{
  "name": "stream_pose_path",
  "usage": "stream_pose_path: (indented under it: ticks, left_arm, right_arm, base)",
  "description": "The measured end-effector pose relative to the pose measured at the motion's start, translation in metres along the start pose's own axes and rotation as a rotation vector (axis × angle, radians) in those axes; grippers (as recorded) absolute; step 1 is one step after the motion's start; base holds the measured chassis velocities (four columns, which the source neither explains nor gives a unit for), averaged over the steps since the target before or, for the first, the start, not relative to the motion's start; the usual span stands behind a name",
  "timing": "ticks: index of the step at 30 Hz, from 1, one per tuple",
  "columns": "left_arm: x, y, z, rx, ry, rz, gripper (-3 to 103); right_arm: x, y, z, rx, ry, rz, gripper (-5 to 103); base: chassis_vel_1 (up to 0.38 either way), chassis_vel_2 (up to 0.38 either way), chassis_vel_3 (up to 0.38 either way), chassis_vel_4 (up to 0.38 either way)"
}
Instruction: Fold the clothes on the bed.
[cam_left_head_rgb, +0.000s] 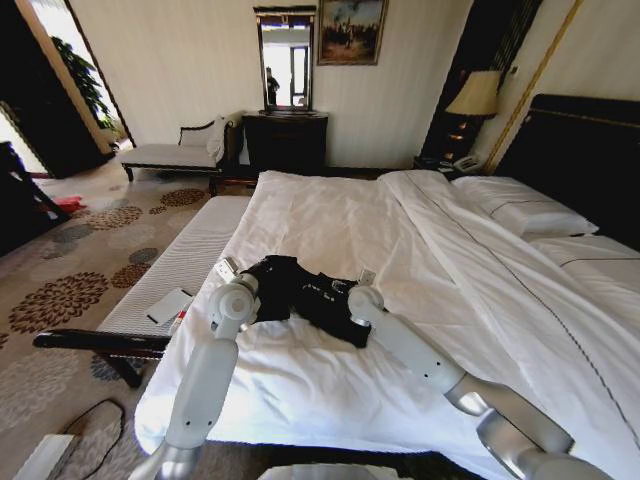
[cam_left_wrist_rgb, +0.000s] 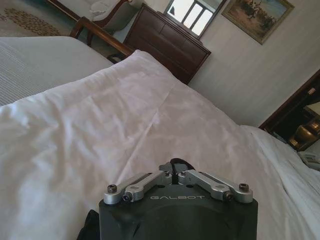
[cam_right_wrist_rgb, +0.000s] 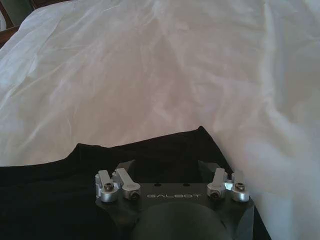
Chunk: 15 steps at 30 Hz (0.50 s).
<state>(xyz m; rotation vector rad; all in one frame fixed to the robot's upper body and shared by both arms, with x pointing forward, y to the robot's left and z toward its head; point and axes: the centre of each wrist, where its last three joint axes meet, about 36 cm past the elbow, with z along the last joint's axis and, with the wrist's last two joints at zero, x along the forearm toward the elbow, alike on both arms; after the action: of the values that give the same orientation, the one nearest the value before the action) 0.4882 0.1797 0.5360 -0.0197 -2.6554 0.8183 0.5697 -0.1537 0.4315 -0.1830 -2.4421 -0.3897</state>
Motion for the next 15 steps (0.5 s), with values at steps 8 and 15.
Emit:
stream_pose_path:
  ticks: [8,15]
  left_arm:
    - [0.003,0.006,-0.001,-0.004,-0.005,-0.015,0]
    - [0.006,0.007,-0.002,-0.002,-0.01,-0.019,0]
  right_arm:
    - [0.0,-0.011,0.001,0.114,-0.01,0.102,41]
    - [0.007,-0.017,-0.005,0.116,-0.04,0.108,14]
  base:
    - [0.0,0.0,0.0,0.0]
    - [0.0,0.0,0.0,0.0]
